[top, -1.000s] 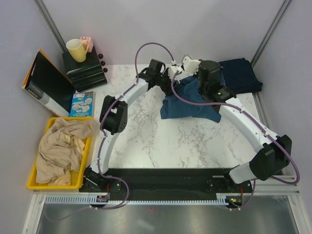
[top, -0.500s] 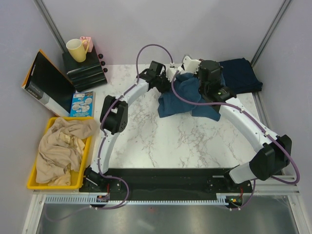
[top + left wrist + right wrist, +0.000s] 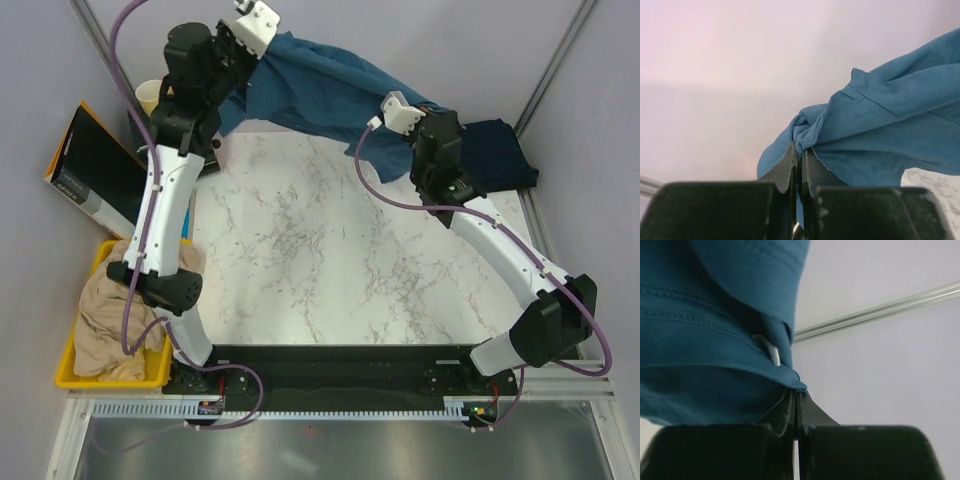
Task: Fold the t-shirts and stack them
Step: Flatten the tshirt out
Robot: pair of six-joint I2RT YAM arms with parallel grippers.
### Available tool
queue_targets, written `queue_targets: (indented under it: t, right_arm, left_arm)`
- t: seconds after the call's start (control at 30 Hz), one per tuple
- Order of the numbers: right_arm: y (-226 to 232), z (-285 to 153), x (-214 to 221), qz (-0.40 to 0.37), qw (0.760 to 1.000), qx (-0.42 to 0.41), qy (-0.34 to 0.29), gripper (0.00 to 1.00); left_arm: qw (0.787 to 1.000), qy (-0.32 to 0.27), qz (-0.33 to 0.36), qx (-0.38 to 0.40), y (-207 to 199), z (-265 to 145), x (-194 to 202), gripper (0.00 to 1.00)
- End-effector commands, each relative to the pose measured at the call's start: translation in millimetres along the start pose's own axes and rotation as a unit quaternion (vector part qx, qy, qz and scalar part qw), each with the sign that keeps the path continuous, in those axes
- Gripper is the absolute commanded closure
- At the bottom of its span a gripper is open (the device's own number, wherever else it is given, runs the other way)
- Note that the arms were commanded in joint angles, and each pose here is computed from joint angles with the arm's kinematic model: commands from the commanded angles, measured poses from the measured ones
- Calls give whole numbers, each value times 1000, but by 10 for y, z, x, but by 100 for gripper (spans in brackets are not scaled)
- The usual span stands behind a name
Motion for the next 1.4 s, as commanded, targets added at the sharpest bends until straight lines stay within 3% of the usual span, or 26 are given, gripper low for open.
queue_targets:
  t: [0.0,0.23,0.33,0.37,0.47,0.57,0.73,0.87,0.93,1.07,1.17,1.37]
  right_arm:
    - [-433,96,-114,74,992,96,-20,100]
    - [-545,280,10,100,987,126,-14,100]
    - [-554,337,108,96,988,118,-12,100]
    - [-541,358,119,93,989,111,-17,100]
    - [-508,408,253,77,992,97,-9,100]
    - [-501,446,416,68,993,97,8,100]
    - [-463,526,547,70,993,93,23,100]
    - [-323,626,534,62,996,69,13,100]
    - [-242,747,537,60,995,75,10,100]
    - [-232,1015,500,74,990,122,-11,100]
    - [-357,1246,425,98,981,169,-20,100]
    - [-788,1469,95,137,962,230,-60,100]
  left_arm:
    - [996,28,54,-64,377,-318,-56,98]
    - [997,51,57,-17,185,-651,93,98]
    - [993,71,70,62,-157,-809,302,98]
    - [985,90,81,121,-437,-829,519,98]
    - [970,113,89,197,-850,-1000,835,98]
    - [962,126,93,222,-997,-1024,1021,98]
    - [971,121,65,195,-670,-853,988,98]
    - [976,90,90,178,-409,-700,805,98]
    - [975,100,99,171,-390,-501,894,98]
    - [985,112,131,14,152,-46,904,98]
    - [979,119,158,-51,387,148,935,98]
    - [958,47,216,-181,900,189,513,98]
Point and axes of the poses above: each gripper's point midway between its finger pads, its own z axis out along the fingers, its own y axis along the line the jaws close on, x = y × z, the point moved 4 cm from there along -z, back along the fingers, and after that the axes turned 11 degrees about z, right-handed, at the moved point
